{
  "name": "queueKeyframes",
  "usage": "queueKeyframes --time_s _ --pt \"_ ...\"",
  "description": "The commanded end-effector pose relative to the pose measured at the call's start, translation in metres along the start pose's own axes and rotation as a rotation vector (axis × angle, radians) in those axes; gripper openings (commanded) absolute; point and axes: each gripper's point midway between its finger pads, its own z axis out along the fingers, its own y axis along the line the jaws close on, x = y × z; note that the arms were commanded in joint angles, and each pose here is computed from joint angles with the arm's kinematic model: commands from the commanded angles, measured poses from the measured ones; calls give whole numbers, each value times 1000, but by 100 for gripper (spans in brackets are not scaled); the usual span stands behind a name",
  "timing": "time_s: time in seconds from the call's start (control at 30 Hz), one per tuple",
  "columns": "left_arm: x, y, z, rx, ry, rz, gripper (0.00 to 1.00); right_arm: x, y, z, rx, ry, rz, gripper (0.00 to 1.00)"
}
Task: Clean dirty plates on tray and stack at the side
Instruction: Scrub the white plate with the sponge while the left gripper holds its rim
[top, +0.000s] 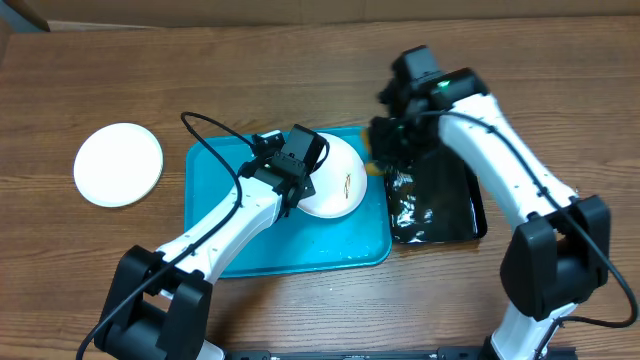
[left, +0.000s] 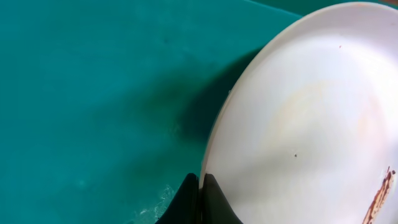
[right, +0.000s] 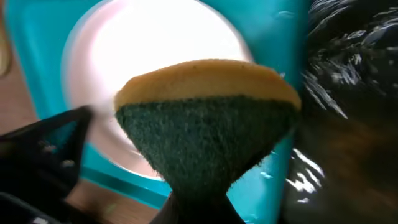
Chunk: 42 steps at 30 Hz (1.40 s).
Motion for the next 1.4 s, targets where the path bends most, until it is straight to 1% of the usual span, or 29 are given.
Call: queueKeyframes --time_s 0.0,0.13,0.3,0.37,0.57,0.67,0.8,0.9,1.0,1.17,1.3,1.37 --pt "10 -4 4 30 46 88 4 9 20 13 -18 8 -38 4" --pt "15 -9 5 84 98 123 4 10 21 37 56 -21 -37 4" --pt "14 -6 7 144 160 100 4 13 34 58 34 -43 -96 4" --pt "12 -4 8 157 174 80 4 12 36 63 48 -65 -115 4" --pt "18 -4 14 179 224 61 4 -1 14 67 205 -159 -140 4" --pt "25 -3 25 164 252 64 6 -4 12 67 214 -169 -175 4" --pt "34 1 42 133 290 65 6 -6 14 67 217 -170 -264 4" --pt "36 3 46 125 299 65 13 -9 14 69 219 -175 -349 4" --pt "36 3 46 124 300 69 16 -13 9 73 247 -192 -442 4" --pt "36 3 46 126 299 86 13 -19 -8 79 342 -212 -600 4" --pt "36 3 46 126 299 86 5 -18 -15 84 371 -201 -718 4" --pt "36 3 46 127 298 86 4 -25 -16 83 402 -216 -787 4"
